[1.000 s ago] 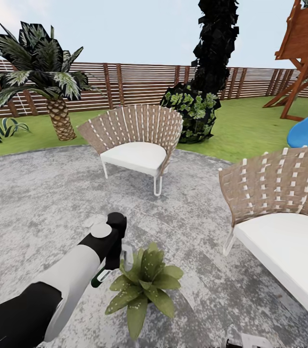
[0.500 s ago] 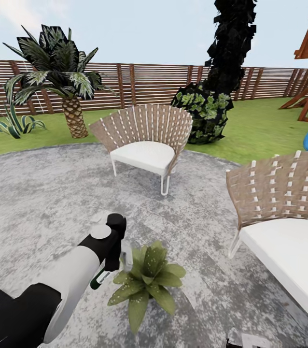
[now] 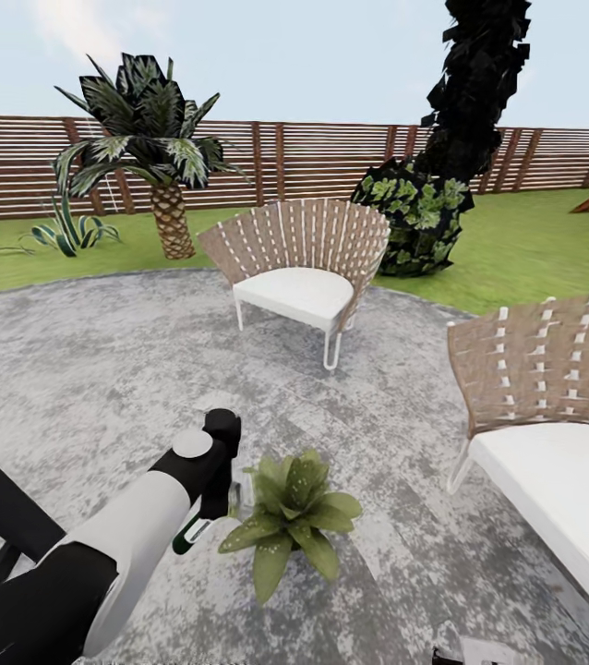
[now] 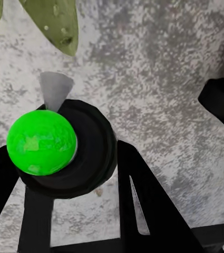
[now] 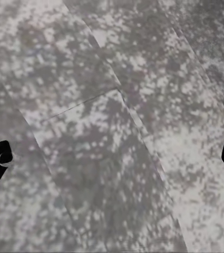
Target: Pick up the pesticide atomizer in the garden and spray insectifuge to fully cover both potted plants in the garden.
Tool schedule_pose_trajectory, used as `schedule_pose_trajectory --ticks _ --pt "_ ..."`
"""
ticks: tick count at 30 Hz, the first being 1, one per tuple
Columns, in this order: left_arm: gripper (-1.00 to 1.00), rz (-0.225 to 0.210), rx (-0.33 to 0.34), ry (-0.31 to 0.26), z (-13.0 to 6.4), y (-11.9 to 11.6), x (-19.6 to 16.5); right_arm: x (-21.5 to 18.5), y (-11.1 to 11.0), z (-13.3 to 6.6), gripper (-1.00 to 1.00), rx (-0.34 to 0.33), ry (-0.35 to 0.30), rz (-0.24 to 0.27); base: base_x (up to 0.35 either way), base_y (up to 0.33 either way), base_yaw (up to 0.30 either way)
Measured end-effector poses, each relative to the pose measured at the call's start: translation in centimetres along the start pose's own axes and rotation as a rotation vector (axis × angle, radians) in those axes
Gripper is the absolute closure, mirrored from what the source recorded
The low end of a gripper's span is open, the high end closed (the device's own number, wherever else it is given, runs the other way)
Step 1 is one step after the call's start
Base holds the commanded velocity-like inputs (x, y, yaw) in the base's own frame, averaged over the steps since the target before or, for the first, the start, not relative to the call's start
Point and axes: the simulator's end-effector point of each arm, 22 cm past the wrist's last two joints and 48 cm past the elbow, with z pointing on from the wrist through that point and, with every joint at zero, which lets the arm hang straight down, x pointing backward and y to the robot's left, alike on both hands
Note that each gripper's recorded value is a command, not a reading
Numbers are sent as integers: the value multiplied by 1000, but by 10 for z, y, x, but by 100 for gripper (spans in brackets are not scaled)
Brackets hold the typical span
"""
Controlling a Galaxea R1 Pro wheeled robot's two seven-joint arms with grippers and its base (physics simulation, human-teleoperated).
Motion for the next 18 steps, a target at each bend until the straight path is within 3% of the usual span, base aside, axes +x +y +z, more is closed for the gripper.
schedule_pose_trajectory --ticks 4,7,11,13,16,18 --pt "100 -10 27 3 11 -8 4 0 0 0 -100 0 0 0 0 0 162" --pt "100 -59 92 14 40 -35 6 0 -1 0 -100 2 0 0 0 0 12" --pt "100 -67 129 25 70 -60 7 0 -2 0 -100 1 0 -2 0 0 1" --pt "100 -77 128 1 79 -63 3 0 -2 1 -100 1 0 -4 0 0 0" --pt "100 -131 132 -73 85 -60 -2 0 -3 1 -100 0 0 -5 0 0 0" --pt "100 -173 120 -98 102 -62 1 0 -3 1 -100 0 -1 -6 0 0 0"
